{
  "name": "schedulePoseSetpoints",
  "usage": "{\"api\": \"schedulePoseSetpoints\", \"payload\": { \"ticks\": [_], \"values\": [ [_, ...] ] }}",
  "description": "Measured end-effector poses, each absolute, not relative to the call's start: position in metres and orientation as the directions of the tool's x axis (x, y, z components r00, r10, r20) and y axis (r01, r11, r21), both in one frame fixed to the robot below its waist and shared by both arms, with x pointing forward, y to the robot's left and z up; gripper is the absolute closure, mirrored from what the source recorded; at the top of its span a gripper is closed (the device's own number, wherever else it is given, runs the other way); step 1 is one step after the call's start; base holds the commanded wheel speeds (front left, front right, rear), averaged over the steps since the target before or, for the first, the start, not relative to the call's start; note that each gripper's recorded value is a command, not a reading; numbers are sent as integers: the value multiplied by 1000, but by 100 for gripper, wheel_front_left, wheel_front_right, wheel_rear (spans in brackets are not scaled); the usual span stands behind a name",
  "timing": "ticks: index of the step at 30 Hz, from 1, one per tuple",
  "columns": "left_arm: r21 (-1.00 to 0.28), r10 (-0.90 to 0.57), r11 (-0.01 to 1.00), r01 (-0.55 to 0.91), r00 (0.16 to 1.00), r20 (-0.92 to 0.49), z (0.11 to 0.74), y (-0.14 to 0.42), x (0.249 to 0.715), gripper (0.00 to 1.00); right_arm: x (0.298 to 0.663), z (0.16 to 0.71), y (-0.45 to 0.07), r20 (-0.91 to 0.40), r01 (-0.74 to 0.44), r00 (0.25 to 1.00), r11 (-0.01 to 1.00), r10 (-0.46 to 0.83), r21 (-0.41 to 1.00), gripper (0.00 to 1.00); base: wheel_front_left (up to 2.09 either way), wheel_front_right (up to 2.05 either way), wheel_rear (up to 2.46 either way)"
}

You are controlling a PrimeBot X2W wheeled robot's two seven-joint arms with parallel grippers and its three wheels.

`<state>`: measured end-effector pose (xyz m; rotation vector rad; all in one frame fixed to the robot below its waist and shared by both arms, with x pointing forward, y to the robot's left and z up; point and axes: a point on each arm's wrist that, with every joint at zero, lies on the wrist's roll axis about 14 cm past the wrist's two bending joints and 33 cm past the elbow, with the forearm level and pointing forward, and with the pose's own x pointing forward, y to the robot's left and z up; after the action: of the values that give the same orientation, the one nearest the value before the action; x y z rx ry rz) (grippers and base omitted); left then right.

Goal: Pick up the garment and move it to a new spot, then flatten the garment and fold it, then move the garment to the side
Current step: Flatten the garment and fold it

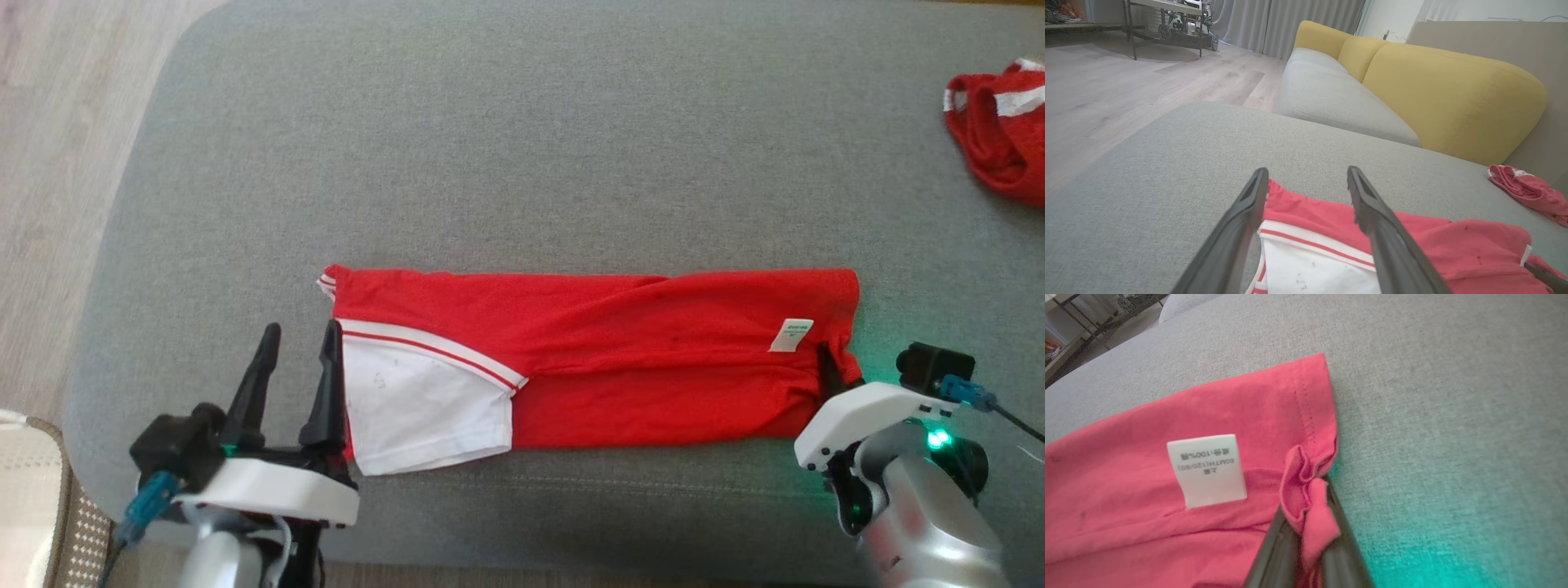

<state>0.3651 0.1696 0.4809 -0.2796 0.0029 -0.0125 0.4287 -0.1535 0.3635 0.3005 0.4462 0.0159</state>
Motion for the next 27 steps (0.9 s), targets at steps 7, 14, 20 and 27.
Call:
{"api": "schedulePoseSetpoints", "payload": {
  "ticks": [7,14,20,27],
  "values": [
    [-273,-5,962,10,1000,18,486,174,368,0,429,369,-164,-410,57,910,964,56,259,100,0,0,0],
    [-274,-18,961,23,1000,23,488,170,369,0,432,378,-208,-387,113,921,977,-35,180,100,0,0,0],
    [-275,-24,961,30,999,26,489,168,369,0,434,392,-262,-374,211,914,971,-155,113,100,0,0,0],
    [-276,-29,960,38,999,36,492,166,367,0,445,415,-281,-347,224,917,974,-197,40,100,0,0,0]
  ]
}}
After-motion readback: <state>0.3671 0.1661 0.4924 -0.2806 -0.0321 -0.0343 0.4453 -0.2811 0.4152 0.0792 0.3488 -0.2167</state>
